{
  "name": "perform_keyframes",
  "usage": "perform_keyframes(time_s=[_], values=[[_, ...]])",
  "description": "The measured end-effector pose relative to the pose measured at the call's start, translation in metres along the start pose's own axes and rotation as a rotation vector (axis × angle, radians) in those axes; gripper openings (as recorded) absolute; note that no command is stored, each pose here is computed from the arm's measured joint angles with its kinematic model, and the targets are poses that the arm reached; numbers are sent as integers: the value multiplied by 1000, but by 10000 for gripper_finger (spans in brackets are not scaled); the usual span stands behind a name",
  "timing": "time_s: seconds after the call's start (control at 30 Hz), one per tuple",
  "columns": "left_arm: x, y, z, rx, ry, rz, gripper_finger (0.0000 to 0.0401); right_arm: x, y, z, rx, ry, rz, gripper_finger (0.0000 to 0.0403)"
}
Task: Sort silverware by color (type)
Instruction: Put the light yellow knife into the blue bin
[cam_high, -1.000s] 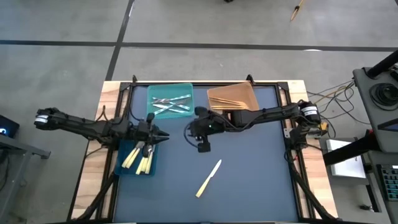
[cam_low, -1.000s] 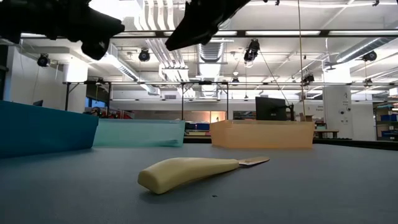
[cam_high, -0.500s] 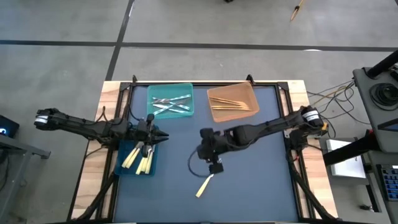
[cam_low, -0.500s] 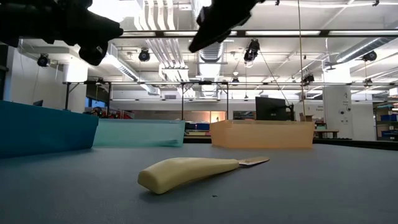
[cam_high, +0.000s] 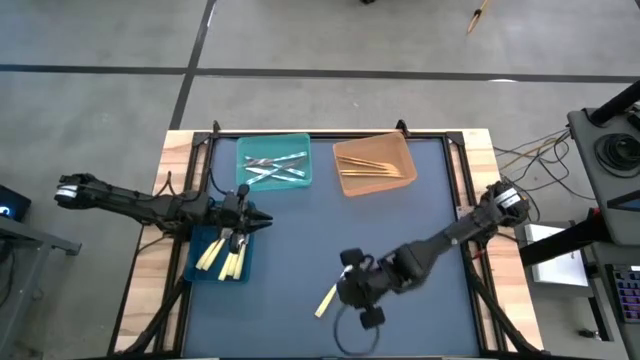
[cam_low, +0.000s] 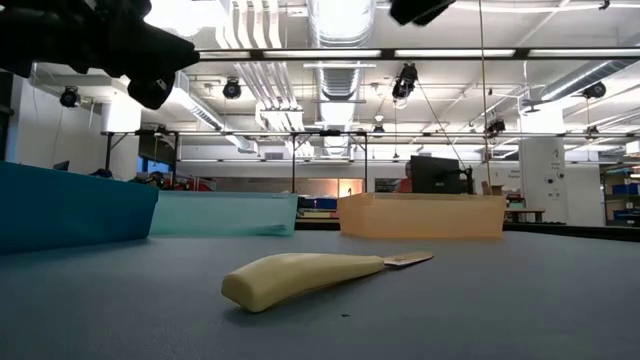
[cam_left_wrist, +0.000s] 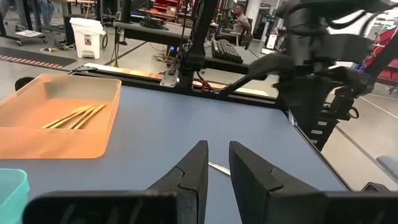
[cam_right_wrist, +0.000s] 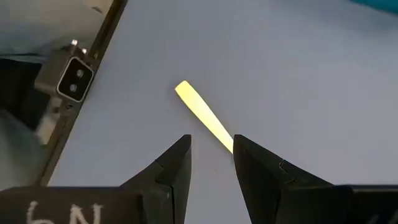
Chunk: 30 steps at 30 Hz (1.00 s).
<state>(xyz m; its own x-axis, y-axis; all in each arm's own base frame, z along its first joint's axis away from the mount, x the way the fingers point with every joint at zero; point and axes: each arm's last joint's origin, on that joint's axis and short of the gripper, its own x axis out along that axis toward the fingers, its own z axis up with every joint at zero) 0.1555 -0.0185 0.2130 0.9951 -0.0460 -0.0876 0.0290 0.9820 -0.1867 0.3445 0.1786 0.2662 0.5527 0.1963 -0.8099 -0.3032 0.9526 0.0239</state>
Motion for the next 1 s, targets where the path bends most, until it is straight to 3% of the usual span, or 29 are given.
perform_keyframes(time_s=[0.17, 0.27, 0.63, 0.8, 1.0], values=[[1, 0, 0, 0, -1, 0, 48, 14, 24, -8, -86, 7, -154, 109], [0, 0, 2, 2, -19, -2, 48, 25, 24, -10, -115, 24, -170, 109], [1, -1, 6, -5, -67, -1, 48, 54, 13, -14, -281, 80, -188, 140], [1, 0, 12, -82, -140, 56, 48, 55, 12, -14, -374, 89, -186, 141], [7, -3, 16, -129, -210, 31, 48, 61, 9, -24, -356, 124, -139, 141]])
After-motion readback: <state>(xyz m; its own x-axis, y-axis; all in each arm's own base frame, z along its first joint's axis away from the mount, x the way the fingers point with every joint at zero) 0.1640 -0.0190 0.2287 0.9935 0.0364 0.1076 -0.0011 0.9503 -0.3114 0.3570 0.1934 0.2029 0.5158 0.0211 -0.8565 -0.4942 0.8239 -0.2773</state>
